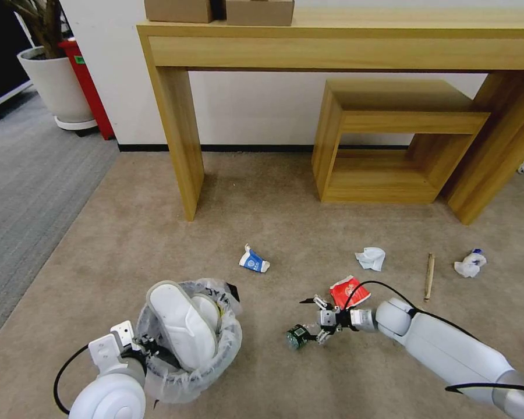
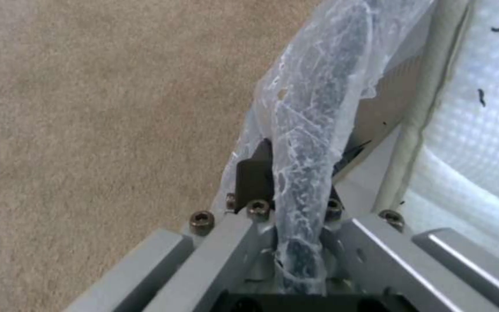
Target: Pick up the trash bin and place the garbage on the floor into it.
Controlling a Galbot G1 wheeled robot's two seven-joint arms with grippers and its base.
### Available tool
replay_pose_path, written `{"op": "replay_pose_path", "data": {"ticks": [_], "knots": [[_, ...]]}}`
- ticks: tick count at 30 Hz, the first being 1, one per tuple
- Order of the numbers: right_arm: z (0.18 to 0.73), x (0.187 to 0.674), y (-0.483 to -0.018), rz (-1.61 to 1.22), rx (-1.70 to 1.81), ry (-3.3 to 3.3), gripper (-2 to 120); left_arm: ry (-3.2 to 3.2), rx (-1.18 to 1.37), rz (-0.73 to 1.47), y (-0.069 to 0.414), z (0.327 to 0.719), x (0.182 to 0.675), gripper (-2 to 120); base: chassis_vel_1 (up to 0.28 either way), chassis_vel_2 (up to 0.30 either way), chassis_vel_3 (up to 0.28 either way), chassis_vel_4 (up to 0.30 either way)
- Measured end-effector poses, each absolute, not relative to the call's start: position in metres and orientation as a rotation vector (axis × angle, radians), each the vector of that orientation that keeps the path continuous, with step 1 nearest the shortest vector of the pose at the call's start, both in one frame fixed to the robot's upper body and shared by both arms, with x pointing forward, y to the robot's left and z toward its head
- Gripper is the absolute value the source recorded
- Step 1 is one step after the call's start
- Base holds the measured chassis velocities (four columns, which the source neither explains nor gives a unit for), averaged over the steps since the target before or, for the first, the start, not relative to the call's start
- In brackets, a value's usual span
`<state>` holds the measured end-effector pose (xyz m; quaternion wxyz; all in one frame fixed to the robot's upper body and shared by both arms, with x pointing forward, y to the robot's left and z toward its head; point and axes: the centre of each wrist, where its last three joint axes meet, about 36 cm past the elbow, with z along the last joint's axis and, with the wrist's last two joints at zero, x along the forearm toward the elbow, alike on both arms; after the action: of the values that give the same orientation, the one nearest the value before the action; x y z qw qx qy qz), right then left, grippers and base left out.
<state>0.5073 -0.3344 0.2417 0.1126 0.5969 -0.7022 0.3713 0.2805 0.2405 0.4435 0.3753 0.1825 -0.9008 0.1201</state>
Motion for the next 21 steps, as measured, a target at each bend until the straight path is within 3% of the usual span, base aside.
{"op": "replay_pose_path", "data": {"ticks": [21], "knots": [[0.208, 0.481, -0.347, 1.009, 1.694, -2.101, 100, -2.298, 0.478, 0.279, 0.241, 0.442, 0.275, 0, 0.0, 0.0, 0.0, 0.0]]}}
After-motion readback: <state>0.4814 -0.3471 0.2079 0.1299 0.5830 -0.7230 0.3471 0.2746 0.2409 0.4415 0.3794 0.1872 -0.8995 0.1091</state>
